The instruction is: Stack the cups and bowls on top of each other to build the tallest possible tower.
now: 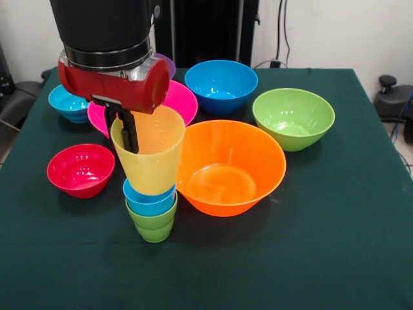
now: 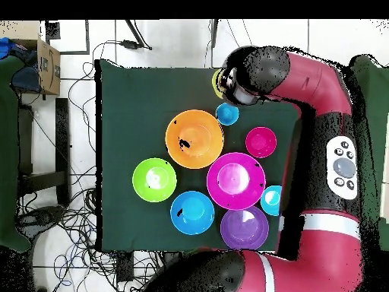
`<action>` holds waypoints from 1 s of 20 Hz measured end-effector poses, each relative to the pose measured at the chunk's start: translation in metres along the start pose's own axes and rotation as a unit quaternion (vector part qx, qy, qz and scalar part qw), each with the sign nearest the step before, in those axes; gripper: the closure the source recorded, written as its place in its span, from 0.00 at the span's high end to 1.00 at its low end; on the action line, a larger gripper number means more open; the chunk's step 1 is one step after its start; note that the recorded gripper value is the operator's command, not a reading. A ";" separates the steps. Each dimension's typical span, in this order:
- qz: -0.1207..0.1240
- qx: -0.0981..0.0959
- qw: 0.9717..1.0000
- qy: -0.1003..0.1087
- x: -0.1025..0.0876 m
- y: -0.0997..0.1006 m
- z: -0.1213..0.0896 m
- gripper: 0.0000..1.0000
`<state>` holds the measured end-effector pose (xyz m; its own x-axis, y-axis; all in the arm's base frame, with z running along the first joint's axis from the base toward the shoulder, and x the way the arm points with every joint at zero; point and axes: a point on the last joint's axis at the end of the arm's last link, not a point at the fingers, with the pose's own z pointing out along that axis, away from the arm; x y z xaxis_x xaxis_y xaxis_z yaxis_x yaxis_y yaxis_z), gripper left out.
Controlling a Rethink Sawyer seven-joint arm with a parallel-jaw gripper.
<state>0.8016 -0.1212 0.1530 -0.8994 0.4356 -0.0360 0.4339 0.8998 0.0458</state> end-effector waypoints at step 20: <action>0.002 0.023 1.000 0.007 0.013 -0.045 0.020 0.00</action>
<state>0.7715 -0.1560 0.1302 -0.8978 0.4399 -0.0211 0.4399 0.8980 0.0004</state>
